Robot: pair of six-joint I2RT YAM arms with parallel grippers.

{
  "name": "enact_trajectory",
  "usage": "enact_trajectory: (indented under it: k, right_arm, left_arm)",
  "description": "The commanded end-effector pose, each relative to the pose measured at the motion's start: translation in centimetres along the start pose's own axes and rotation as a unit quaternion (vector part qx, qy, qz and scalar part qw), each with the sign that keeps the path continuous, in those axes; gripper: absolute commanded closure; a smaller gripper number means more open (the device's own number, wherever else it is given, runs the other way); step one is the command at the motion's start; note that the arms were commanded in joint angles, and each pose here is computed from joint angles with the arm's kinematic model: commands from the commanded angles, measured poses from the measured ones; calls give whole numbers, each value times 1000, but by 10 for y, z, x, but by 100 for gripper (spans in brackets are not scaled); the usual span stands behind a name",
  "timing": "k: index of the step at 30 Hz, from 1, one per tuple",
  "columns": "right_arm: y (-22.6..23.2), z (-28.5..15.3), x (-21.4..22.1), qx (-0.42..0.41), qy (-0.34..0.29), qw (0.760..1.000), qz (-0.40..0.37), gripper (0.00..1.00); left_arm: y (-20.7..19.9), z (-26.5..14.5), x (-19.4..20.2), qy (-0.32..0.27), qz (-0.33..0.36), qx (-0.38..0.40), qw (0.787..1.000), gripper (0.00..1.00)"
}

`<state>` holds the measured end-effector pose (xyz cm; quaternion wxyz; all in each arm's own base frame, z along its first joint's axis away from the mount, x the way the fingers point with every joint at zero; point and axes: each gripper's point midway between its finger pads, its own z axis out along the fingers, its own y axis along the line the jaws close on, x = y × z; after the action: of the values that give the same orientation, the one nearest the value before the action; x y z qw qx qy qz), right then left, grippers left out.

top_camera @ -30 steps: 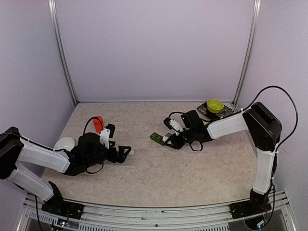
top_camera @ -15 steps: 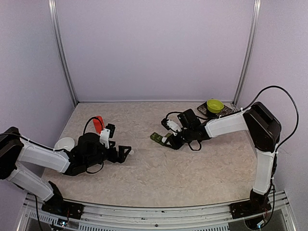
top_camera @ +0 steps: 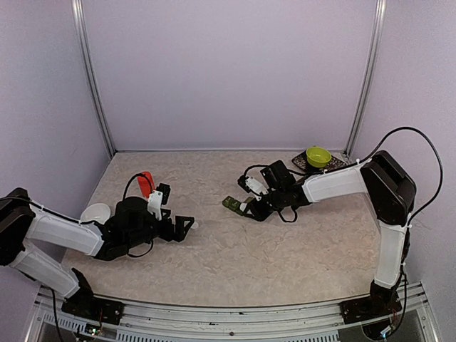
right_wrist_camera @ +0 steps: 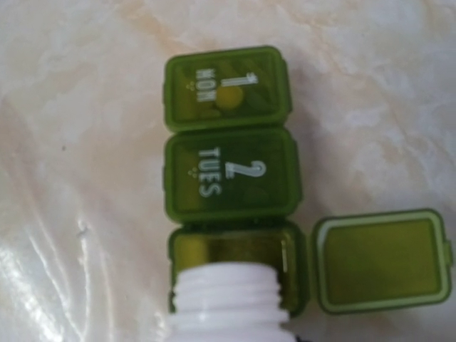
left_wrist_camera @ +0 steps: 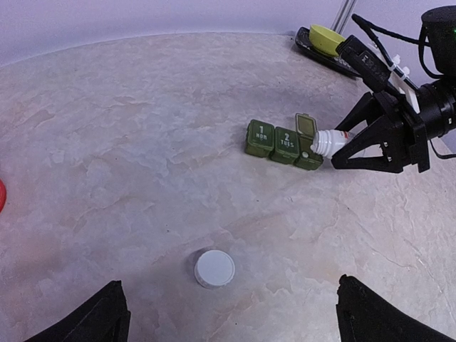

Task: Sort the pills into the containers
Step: Pour the pill into the compartment of the pill container.

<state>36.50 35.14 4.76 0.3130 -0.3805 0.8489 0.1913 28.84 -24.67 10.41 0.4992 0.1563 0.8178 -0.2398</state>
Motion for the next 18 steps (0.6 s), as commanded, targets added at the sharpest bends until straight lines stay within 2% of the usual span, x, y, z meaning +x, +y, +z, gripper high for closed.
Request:
enact_trajectory:
  k: [1, 18]
  right_arm:
    - [3, -8, -12, 5, -5, 1000, -9, 96]
    - [5, -7, -9, 9, 43, 999, -9, 95]
  left_arm:
    - [0, -1, -4, -10, -2, 5, 1000, 1]
    - [0, -1, -4, -10, -3, 5, 1000, 1]
